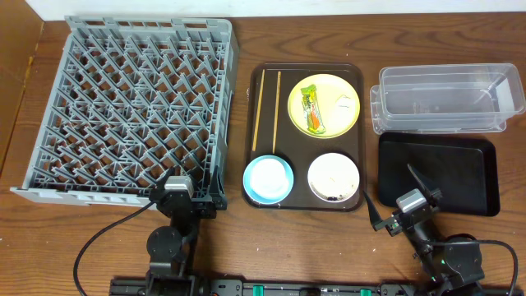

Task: Sort waste into correct bins and load items into the dishwasher

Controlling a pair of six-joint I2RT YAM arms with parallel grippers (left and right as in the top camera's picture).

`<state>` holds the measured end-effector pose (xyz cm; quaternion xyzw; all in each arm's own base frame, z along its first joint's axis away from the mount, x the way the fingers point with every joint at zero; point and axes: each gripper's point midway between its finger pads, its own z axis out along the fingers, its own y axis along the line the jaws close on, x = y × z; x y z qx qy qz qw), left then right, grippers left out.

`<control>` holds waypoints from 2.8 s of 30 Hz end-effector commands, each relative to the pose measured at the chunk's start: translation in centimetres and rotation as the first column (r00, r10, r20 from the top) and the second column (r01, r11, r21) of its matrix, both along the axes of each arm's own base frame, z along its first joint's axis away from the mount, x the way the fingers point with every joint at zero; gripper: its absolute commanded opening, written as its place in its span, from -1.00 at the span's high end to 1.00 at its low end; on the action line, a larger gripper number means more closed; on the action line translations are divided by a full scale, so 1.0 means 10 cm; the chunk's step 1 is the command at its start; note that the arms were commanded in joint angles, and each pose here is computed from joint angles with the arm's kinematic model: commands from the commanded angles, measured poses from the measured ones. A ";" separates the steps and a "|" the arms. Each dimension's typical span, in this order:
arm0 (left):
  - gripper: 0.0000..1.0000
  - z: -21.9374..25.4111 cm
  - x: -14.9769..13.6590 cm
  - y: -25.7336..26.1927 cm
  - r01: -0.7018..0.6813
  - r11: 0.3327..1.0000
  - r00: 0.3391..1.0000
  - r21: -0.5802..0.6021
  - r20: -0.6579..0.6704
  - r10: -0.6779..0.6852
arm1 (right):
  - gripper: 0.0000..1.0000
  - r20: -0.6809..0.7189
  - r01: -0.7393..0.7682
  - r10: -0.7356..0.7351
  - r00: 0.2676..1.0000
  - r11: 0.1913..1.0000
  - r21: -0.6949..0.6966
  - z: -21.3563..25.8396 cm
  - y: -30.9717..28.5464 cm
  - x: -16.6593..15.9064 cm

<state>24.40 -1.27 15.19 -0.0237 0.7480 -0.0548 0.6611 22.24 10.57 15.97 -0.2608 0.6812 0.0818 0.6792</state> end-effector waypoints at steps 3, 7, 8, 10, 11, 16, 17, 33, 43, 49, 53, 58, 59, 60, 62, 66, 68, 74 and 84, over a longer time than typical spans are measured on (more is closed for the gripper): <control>-0.98 -0.18 0.00 0.02 -0.011 1.000 0.999 0.015 -0.045 0.012 | -0.99 0.002 0.015 -0.015 1.000 1.000 -0.006 -0.01 -0.03 0.01; -0.98 -0.18 0.00 0.02 -0.011 1.000 0.999 0.015 -0.045 0.012 | -0.98 0.023 0.014 -0.014 1.000 1.000 -0.012 0.03 -0.03 0.02; -0.98 -0.18 0.00 0.02 -0.011 1.000 0.999 0.015 -0.045 0.012 | -0.98 0.005 0.014 -0.014 1.000 1.000 -0.018 -0.01 -0.03 0.01; -0.98 -0.18 0.00 0.02 -0.011 1.000 0.999 0.015 -0.045 0.012 | -0.99 0.006 0.014 -0.014 1.000 1.000 -0.018 -0.01 -0.03 0.01; -0.98 -0.18 0.00 0.02 -0.011 1.000 0.999 0.015 -0.045 0.012 | -0.99 0.006 0.014 -0.014 1.000 1.000 -0.019 -0.01 -0.03 0.01; -0.98 -0.17 0.00 0.02 -0.011 1.000 0.999 0.015 -0.043 0.012 | -0.98 0.012 0.015 -0.014 1.000 1.000 -0.016 0.00 -0.03 0.02; -0.98 -0.16 0.01 0.02 -0.011 1.000 0.999 0.014 -0.036 0.011 | -0.98 0.011 0.013 -0.013 1.000 1.000 -0.015 0.00 -0.03 0.02; -1.00 0.45 -0.11 -0.52 0.304 0.953 0.942 0.004 0.144 -0.301 | -0.99 -0.106 0.012 0.013 0.994 0.971 0.238 0.40 0.01 -0.02; -0.98 0.71 -0.06 -0.52 0.302 0.953 0.948 -0.011 0.112 -0.299 | -0.99 -0.271 0.021 0.027 0.962 0.985 0.174 0.86 0.16 0.29; -0.98 0.94 -0.02 -0.52 0.289 0.947 0.957 -0.138 0.040 -0.286 | -0.98 -0.480 0.002 0.052 0.876 0.994 0.113 1.02 0.38 0.65; -0.98 1.01 0.07 -0.53 0.268 0.947 0.951 -0.180 -0.107 -0.289 | -0.98 -0.607 -0.011 0.021 0.794 1.000 0.021 1.01 0.45 0.84; -0.98 1.24 0.23 -0.69 0.295 0.918 0.879 -0.267 -0.302 -0.370 | -0.98 -0.725 -0.062 0.158 0.670 0.986 0.157 1.03 0.77 0.93; -0.98 1.25 0.25 -0.70 0.289 0.916 0.865 -0.278 -0.334 -0.375 | -0.99 -0.711 -0.110 0.223 0.667 0.973 0.202 1.07 0.87 0.92; -0.98 1.26 0.28 -0.71 0.282 0.915 0.847 -0.290 -0.372 -0.379 | -0.99 -0.701 -0.146 0.269 0.660 0.962 0.232 1.09 0.96 0.93; -0.98 1.25 0.32 -0.71 0.260 0.914 0.815 -0.310 -0.438 -0.380 | -0.99 -0.731 -0.077 0.220 0.646 0.971 0.225 0.99 0.95 1.04; -0.99 1.15 0.37 -0.72 0.221 0.917 0.754 -0.333 -0.538 -0.377 | -0.99 -0.802 0.024 0.089 0.591 0.992 0.128 0.58 0.98 1.25; -0.98 1.08 0.40 -0.72 0.210 0.917 0.737 -0.339 -0.562 -0.376 | -0.99 -0.830 0.006 0.087 0.551 0.994 0.108 0.40 1.11 1.31; -0.98 0.99 0.44 -0.72 0.151 0.911 0.717 -0.384 -0.592 -0.369 | -0.98 -0.876 -0.001 0.022 0.482 1.000 0.024 0.06 1.40 1.67; -0.98 0.99 0.44 -0.72 0.150 0.911 0.716 -0.383 -0.593 -0.368 | -0.98 -0.856 0.096 -0.212 0.472 0.977 -0.189 -0.83 1.49 2.21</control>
